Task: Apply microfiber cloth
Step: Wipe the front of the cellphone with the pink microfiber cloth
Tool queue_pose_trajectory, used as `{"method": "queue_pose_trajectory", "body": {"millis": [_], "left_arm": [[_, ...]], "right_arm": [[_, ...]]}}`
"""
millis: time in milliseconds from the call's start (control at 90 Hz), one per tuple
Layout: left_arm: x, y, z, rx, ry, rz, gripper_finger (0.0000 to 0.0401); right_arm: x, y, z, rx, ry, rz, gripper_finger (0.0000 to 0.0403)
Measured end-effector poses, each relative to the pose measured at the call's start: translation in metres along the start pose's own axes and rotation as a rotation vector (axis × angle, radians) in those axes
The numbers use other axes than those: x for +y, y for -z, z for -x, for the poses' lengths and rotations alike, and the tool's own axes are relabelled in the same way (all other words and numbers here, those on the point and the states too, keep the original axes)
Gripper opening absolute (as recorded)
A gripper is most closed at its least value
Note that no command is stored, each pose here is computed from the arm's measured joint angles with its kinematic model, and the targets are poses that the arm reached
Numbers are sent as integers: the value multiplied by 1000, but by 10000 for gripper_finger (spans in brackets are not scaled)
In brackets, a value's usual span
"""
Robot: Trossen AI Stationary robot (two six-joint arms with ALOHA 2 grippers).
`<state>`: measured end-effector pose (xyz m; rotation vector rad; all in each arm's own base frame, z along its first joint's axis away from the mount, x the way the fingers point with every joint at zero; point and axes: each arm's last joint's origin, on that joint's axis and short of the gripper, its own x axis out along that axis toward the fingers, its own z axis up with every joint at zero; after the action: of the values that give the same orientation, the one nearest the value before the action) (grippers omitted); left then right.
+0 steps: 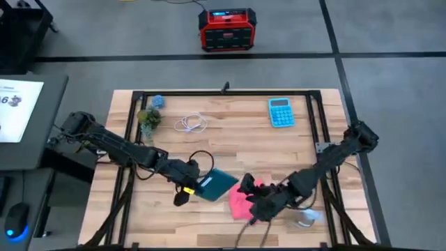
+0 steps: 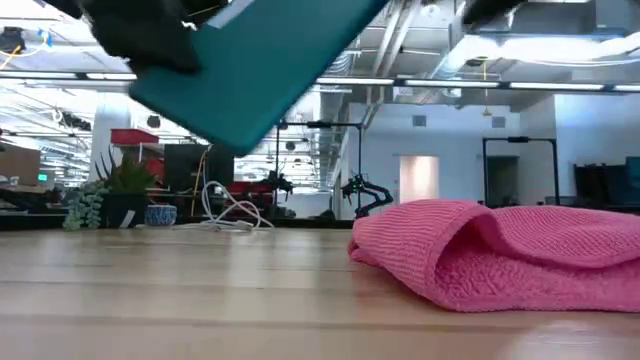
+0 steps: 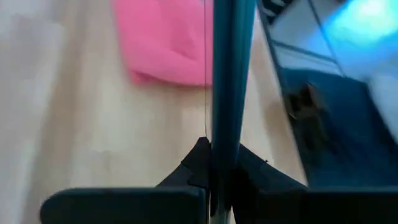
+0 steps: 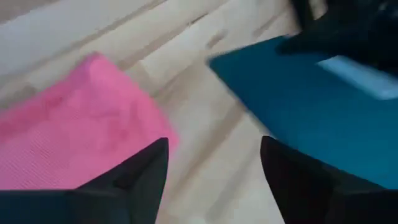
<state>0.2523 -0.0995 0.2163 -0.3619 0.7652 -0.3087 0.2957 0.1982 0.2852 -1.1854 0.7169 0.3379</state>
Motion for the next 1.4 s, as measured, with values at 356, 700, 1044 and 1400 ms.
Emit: {"method": "queue_pose_trajectory", "body": {"millis": [356, 700, 1044, 1400], "left_arm": [[-3, 1, 1, 69, 136, 47, 8], [-2, 1, 1, 66, 135, 42, 8], [2, 0, 1, 57, 104, 27, 12], [24, -7, 6, 47, 22, -59, 117]], "right_arm": [[-15, 0, -6, 210, 140, 666, 246], [-28, -9, -53, 197, 222, 893, 246], [-27, -6, -80, 255, 244, 776, 160], [-20, -7, -76, 287, 249, 625, 21]]}}
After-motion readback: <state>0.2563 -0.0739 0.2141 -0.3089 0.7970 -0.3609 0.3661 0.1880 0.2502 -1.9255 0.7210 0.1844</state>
